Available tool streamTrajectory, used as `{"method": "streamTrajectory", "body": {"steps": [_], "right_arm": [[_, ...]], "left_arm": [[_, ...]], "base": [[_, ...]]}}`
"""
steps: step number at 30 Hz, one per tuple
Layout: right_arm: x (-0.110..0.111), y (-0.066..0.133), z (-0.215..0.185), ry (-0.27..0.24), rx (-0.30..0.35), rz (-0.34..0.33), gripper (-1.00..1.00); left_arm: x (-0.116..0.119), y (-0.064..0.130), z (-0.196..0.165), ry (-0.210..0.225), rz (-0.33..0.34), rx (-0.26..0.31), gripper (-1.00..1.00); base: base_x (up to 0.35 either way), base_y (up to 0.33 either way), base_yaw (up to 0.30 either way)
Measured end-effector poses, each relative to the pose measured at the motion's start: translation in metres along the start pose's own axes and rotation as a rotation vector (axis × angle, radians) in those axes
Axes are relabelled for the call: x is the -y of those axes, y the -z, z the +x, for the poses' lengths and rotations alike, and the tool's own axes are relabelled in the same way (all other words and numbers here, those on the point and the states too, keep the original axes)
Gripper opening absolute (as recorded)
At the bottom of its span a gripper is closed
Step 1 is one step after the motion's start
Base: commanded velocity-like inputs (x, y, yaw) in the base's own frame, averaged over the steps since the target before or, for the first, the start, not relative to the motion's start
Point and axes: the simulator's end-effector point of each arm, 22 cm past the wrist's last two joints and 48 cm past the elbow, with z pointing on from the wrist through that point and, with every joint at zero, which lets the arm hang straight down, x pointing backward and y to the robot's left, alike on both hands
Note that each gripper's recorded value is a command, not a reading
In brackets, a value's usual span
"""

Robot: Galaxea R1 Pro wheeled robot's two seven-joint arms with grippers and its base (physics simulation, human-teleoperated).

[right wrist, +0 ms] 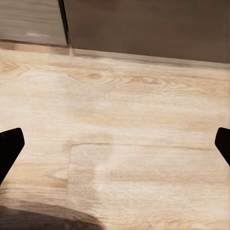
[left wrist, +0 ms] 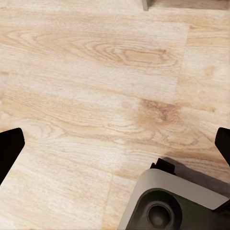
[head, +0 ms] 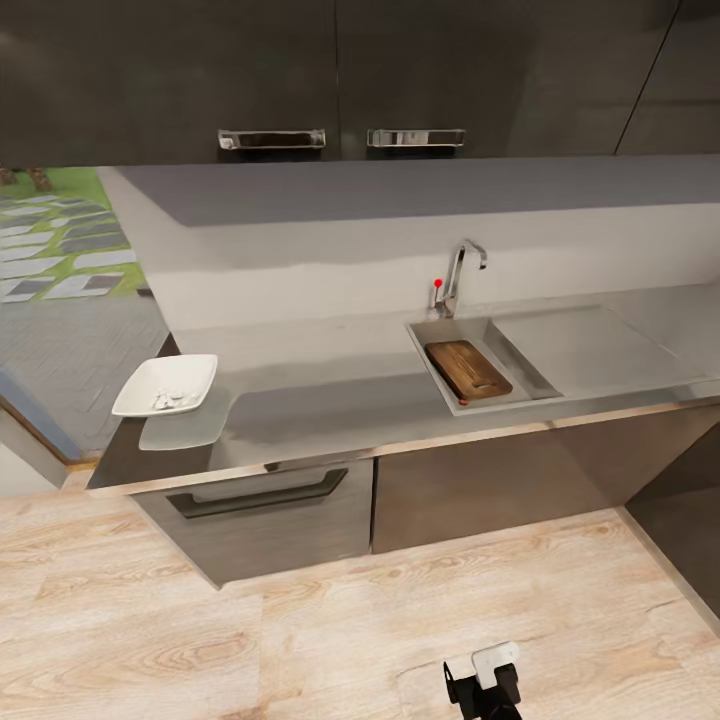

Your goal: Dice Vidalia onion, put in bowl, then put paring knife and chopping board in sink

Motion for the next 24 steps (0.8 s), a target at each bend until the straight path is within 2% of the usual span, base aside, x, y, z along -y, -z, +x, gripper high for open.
{"method": "streamTrajectory", "body": {"steps": [24], "right_arm": [[0.003,0.002,-0.016,0.001,0.032,0.007,1.0]], "left_arm": [[0.002,0.001,-0.015,0.014,0.007,0.032,1.0]], "base": [[0.0,0.0,0.0]]}}
